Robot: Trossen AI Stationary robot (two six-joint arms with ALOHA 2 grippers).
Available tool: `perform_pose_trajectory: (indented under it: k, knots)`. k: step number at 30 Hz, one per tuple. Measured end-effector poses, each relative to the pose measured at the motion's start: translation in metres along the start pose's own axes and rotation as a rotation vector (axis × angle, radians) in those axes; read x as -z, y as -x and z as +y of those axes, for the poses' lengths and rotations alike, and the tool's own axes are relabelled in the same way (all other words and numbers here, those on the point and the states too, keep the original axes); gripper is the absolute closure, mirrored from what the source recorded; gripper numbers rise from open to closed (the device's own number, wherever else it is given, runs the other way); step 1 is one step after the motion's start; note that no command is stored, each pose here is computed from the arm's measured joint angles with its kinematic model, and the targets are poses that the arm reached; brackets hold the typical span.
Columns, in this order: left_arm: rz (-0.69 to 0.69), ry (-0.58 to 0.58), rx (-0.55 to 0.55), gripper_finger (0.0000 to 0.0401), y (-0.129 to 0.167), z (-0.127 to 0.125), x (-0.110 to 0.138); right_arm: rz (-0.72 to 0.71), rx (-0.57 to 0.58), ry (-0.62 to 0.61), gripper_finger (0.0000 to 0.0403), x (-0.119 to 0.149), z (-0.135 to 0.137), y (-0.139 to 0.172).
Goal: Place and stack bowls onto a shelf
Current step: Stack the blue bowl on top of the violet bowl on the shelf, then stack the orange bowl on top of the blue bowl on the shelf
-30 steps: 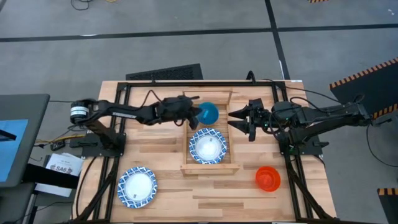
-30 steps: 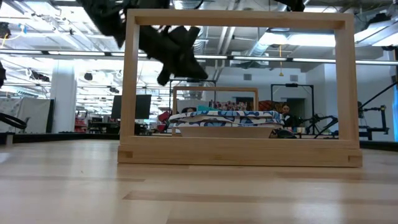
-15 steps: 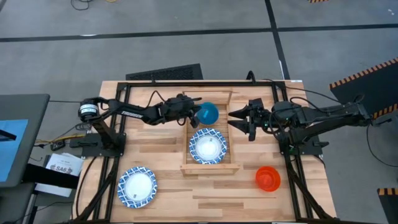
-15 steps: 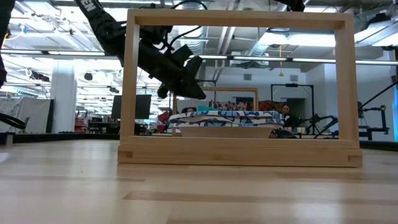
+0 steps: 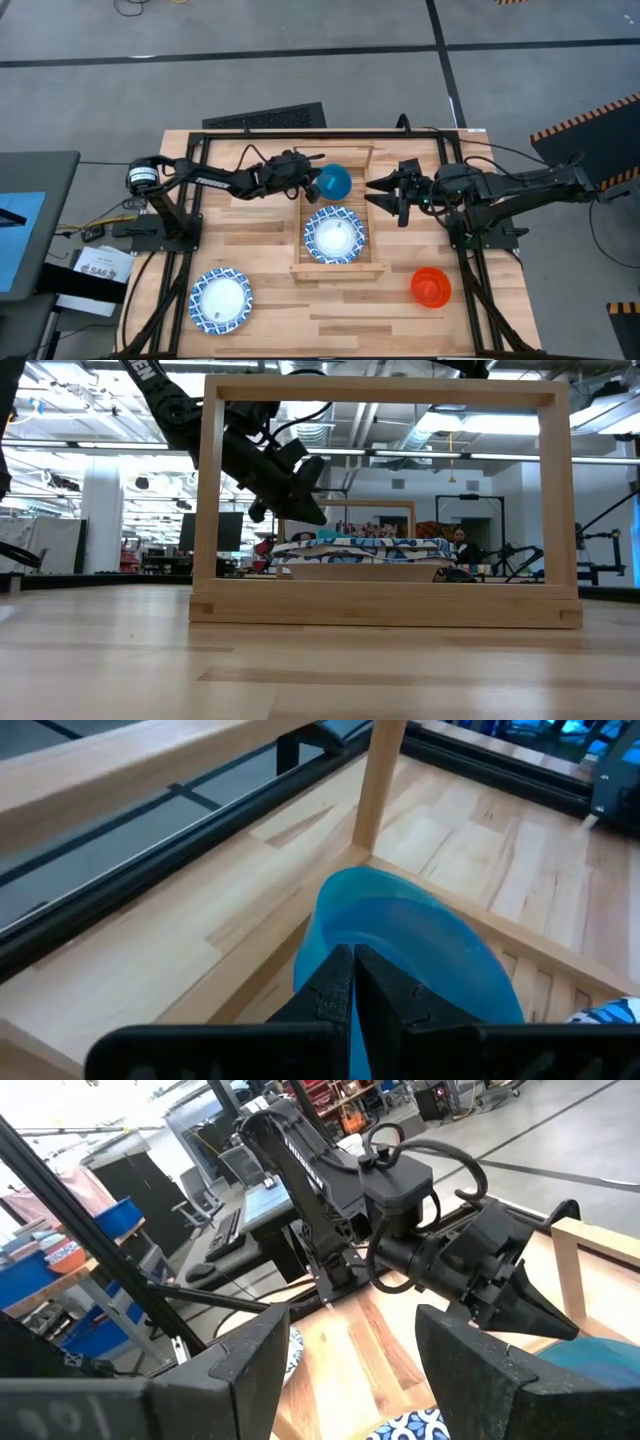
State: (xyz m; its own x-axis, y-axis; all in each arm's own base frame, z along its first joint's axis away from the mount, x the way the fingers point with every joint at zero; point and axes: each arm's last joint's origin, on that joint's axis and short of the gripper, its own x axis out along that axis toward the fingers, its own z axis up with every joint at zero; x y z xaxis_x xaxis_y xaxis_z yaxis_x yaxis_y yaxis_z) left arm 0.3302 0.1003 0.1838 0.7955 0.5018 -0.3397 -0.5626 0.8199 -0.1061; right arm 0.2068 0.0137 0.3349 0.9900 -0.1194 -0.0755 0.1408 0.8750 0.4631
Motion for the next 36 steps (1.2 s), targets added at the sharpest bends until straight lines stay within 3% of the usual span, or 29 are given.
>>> perform_pose_trajectory:
  k: [20,27,31,36]
  knots:
    - [0.062,0.012,-0.023,0.0401,0.0,0.003,0.005,-0.002,0.0,0.002,0.0159,0.0,0.0,0.0]
    - [-0.006,0.097,0.177,0.0401,0.028,0.0,-0.03,-0.001,0.0,0.003,0.0159,0.0,0.0,0.0]
    - [-0.106,0.061,0.349,0.0401,0.063,-0.003,-0.062,-0.002,0.002,0.003,0.0159,0.0,0.0,0.0]
    - [-0.132,0.08,0.42,0.0401,0.111,-0.008,-0.084,-0.005,0.014,0.005,0.0159,-0.001,-0.003,-0.001]
